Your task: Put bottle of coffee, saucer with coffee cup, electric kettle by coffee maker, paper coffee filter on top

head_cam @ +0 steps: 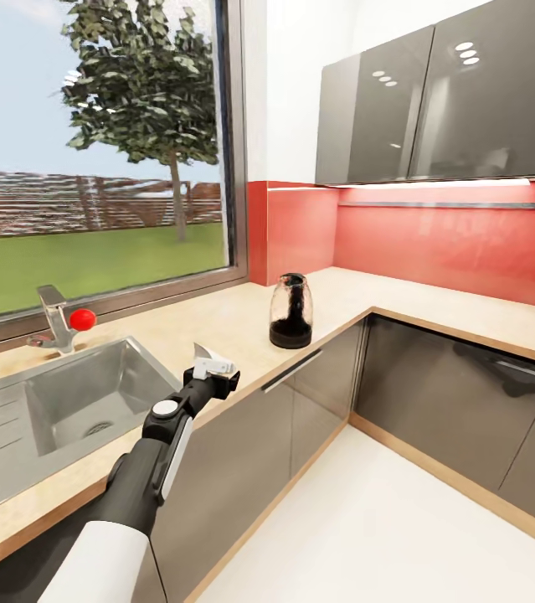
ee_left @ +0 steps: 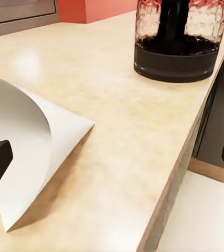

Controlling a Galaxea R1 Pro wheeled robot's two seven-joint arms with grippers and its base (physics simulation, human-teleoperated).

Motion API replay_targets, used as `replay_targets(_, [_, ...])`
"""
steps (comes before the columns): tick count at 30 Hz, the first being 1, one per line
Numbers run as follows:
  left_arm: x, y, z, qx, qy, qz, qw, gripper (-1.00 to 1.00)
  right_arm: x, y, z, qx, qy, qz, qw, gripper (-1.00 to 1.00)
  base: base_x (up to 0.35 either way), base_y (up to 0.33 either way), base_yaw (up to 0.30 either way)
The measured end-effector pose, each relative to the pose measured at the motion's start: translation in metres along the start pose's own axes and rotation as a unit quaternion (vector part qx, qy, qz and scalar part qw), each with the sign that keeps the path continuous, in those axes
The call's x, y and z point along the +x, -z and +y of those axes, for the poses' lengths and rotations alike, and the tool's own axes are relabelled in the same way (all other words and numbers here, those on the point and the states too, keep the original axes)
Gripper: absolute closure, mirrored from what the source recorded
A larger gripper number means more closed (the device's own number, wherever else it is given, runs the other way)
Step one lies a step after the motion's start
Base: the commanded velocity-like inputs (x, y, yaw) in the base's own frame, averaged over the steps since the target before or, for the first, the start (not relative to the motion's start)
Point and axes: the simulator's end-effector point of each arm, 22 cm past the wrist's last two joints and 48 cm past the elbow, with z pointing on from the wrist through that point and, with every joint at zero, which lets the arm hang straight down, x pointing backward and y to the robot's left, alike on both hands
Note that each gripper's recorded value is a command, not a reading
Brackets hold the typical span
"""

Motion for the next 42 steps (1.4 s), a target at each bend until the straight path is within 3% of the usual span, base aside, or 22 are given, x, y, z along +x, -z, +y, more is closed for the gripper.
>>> replay_targets(9, [0.019,-0.005,-0.003,0.004,0.001,0.014,0.9999,-1.0,0.0,0.0,0.0,0.0,0.0,0.0,1.0,-1.0,0.048,0.035,0.0])
replay_targets(16, [0.018,-0.007,-0.005,0.006,-0.003,-0.003,1.0,-1.0,0.0,0.0,0.0,0.0,0.0,0.0,1.0,-1.0,0.002,0.002,0.0])
replay_targets(42, [0.022,-0.009,-0.005,0.007,-0.003,-0.004,1.0,-1.0,0.0,0.0,0.0,0.0,0.0,0.0,1.0,-1.0,0.038,0.028,0.0])
